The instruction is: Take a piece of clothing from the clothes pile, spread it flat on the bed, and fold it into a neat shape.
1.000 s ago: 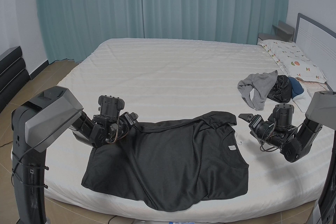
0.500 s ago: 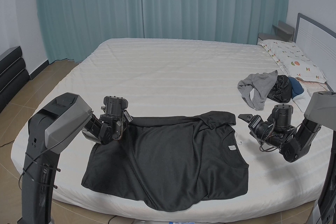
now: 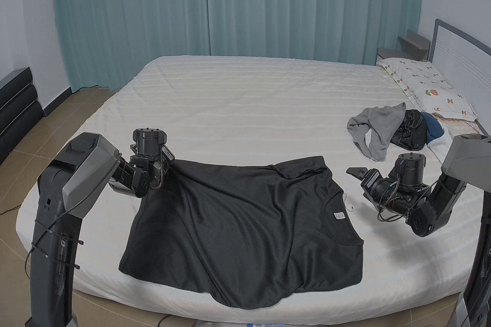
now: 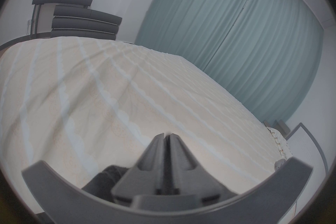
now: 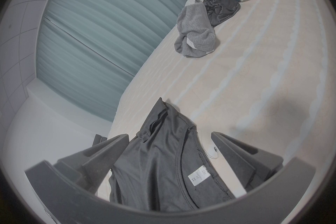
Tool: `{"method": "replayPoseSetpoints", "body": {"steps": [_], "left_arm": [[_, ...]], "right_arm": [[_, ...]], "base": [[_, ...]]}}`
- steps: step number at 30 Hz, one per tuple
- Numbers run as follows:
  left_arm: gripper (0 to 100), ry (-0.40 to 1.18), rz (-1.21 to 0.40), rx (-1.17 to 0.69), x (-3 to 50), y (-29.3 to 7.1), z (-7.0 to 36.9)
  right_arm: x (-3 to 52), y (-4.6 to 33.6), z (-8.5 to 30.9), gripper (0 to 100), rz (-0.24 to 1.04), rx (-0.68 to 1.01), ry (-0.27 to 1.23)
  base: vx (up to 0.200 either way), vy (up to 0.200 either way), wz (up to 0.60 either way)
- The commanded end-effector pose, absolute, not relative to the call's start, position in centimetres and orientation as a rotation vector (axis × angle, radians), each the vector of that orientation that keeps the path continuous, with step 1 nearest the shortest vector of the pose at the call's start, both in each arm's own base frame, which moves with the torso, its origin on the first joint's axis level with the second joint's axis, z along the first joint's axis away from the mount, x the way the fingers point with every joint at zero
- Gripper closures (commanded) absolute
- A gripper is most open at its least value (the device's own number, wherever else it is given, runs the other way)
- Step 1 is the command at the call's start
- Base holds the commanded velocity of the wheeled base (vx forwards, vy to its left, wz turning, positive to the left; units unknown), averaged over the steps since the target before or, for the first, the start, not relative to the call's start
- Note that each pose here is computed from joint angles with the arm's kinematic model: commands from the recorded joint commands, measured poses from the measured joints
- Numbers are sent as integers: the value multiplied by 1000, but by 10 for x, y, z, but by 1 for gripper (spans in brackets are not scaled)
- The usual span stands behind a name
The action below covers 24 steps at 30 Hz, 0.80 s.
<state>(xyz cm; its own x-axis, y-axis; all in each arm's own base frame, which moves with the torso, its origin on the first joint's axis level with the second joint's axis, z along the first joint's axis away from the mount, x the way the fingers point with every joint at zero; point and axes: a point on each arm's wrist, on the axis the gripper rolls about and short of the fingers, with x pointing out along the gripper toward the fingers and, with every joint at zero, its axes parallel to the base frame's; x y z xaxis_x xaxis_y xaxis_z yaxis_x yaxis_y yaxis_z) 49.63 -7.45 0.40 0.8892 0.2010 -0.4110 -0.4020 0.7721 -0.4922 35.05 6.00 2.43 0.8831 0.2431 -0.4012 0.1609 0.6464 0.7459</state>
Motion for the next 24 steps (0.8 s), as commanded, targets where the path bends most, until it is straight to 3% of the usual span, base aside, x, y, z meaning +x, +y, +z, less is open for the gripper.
{"method": "replayPoseSetpoints", "body": {"steps": [1,6,7,12,17,24], "left_arm": [[0,347,338,-610,501,-74,-1],[0,335,334,-622,501,-74,4],[0,288,335,-672,500,-69,26],[0,278,344,-706,482,-59,54],[0,359,333,-723,434,-52,74],[0,456,298,-767,379,-47,68]], "right_arm": [[356,62,22,0,56,877,498],[355,65,21,0,63,880,506],[357,75,23,0,90,879,506],[366,100,26,0,145,860,526],[382,119,38,0,155,852,561],[375,124,26,0,160,842,595]], "base": [[0,0,0],[0,0,0],[0,0,0],[0,0,0],[0,0,0],[0,0,0]]}}
